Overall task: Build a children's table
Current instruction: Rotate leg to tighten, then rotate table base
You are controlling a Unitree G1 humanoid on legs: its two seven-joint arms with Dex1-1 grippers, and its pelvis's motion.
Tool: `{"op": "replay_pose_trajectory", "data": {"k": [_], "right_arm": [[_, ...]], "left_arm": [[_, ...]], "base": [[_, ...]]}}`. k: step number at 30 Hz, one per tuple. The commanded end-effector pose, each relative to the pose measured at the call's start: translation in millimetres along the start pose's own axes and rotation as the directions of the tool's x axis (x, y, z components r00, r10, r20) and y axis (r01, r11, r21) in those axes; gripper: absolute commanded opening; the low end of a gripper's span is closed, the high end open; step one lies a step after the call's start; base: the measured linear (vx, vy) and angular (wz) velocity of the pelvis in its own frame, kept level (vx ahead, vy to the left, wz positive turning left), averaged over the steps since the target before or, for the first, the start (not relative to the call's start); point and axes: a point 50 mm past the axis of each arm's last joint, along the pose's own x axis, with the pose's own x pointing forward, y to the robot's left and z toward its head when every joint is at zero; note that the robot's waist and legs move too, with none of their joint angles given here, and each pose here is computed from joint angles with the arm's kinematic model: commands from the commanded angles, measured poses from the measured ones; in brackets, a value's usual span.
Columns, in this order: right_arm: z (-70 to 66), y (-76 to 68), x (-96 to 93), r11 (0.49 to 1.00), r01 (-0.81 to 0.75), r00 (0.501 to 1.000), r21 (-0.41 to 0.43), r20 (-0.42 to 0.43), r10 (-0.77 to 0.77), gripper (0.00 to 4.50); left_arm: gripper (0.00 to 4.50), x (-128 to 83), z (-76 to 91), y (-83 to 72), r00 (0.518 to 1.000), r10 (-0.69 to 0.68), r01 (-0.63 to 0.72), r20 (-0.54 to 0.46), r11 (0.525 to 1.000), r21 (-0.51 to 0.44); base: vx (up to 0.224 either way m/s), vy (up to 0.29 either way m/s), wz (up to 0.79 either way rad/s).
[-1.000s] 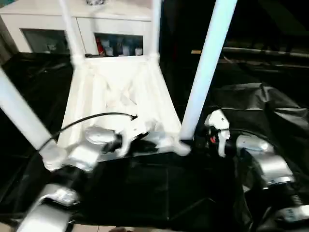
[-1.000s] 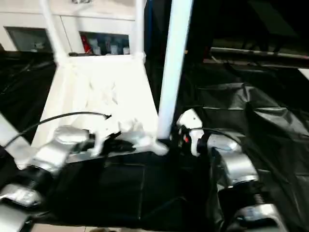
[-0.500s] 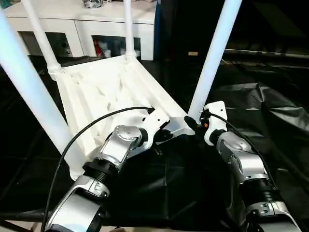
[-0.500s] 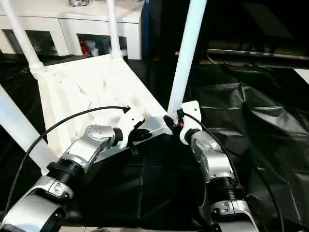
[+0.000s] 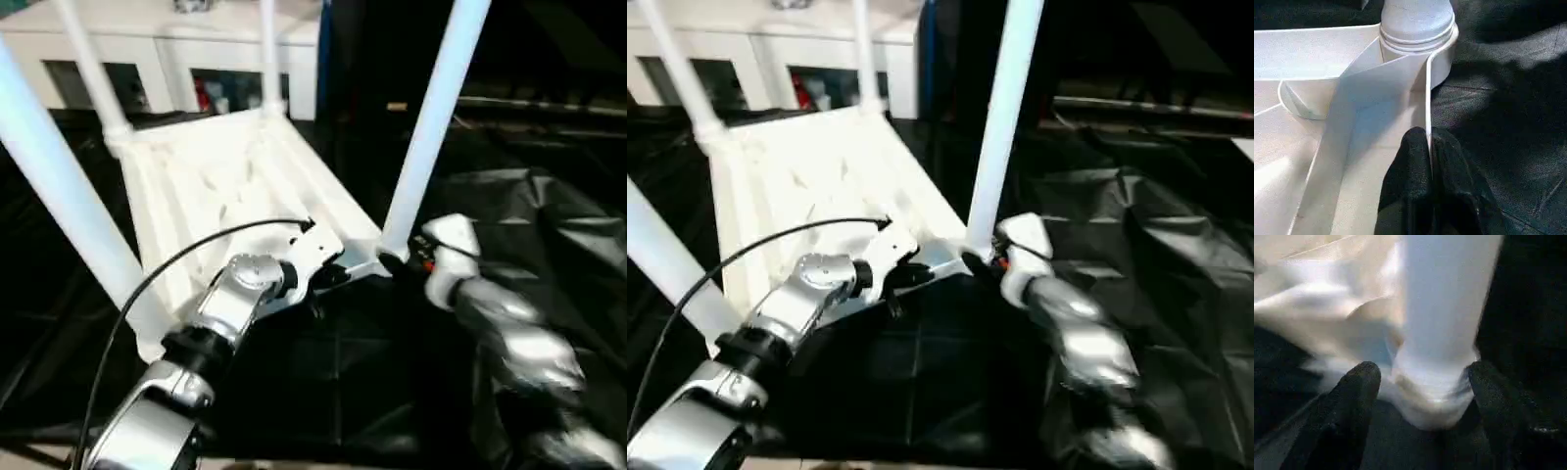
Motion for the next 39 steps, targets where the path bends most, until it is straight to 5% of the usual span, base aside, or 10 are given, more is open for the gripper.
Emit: {"op": "replay_pose_trajectory", "data": {"k": [1, 5, 11, 17, 32, 39], "right_arm": [[8.0, 4.4, -6.8, 0.995, -0.101, 0.995, -0.015, 0.016, 0.101, 3.16], [16.2, -2.6, -27.3, 0.982, -0.179, 0.984, -0.052, -0.009, 0.179, 3.2], [26.5, 4.2, -30.8, 0.966, -0.255, 0.967, -0.035, 0.008, 0.256, 3.2], [22.7, 21.8, -8.1, 0.959, -0.283, 0.958, 0.004, 0.041, 0.283, 3.2], [26.4, 52.7, 46.2, 0.963, -0.25, 0.962, 0.1, 0.142, 0.235, 3.2], [37.9, 40.1, 62.4, 0.988, -0.076, 0.98, 0.138, 0.191, 0.049, 3.2]], "left_arm": [[0.0, -2.9, 3.6, -0.8, 0.998, -0.003, 0.005, 0.066, 1.0, -0.023], [0.48, -15.2, 9.7, -6.0, 0.991, -0.078, 0.084, 0.106, 0.995, -0.048], [0.95, -34.8, 15.0, -10.9, 0.985, -0.118, 0.125, 0.125, 0.991, -0.049], [1.52, -62.1, 14.3, -24.4, 0.985, -0.117, 0.128, 0.127, 0.988, -0.084], [2.9, -87.0, -0.7, -43.5, 0.996, -0.061, 0.071, 0.068, 0.983, -0.168], [3.44, -84.6, -7.7, -50.1, 0.994, 0.042, -0.032, 0.105, 0.995, -0.094]], "base": [[0.0, 0.0, 0.0], [0.0, 0.0, 0.0], [0.0, 0.0, 0.0], [0.0, 0.0, 0.0], [0.0, 0.0, 0.0], [0.0, 0.0, 0.0]]}}
